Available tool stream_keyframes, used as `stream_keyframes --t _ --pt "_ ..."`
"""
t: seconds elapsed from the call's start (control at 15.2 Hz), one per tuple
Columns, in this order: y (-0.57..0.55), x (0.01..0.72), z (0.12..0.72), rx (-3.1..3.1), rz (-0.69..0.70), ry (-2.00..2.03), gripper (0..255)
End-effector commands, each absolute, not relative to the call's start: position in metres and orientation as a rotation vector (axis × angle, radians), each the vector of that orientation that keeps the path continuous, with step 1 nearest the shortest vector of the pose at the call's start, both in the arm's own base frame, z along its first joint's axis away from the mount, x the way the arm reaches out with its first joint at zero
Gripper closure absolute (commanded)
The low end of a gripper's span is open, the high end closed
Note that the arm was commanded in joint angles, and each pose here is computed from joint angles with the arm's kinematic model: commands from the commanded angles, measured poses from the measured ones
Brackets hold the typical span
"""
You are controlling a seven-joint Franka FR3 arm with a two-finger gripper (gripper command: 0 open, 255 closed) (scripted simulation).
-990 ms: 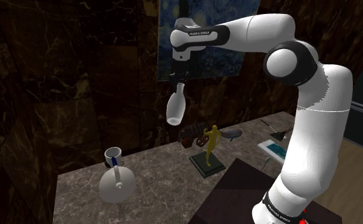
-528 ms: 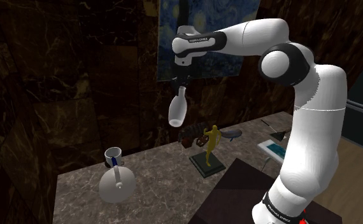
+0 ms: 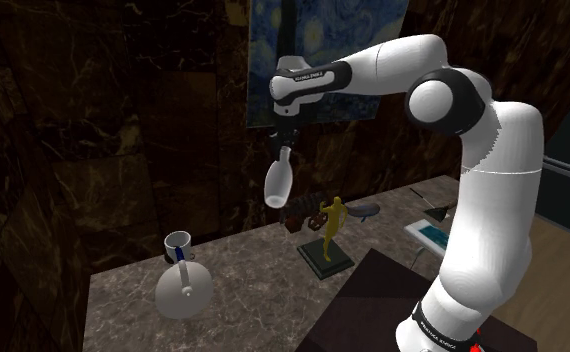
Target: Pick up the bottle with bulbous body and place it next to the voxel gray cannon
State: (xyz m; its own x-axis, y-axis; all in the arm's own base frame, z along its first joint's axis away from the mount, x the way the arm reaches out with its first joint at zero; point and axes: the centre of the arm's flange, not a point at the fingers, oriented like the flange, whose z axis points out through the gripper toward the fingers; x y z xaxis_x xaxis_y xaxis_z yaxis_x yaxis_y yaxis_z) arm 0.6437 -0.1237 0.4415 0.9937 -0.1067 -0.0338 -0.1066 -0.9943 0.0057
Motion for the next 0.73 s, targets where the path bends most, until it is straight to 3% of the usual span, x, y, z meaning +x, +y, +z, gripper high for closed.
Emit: stream_keyframes --t 0.0,0.66 --pt "-0.124 0.645 0.431 3.133 -0.052 -0.167 255" --pt "-0.124 0.645 0.378 3.133 -0.052 -0.167 255"
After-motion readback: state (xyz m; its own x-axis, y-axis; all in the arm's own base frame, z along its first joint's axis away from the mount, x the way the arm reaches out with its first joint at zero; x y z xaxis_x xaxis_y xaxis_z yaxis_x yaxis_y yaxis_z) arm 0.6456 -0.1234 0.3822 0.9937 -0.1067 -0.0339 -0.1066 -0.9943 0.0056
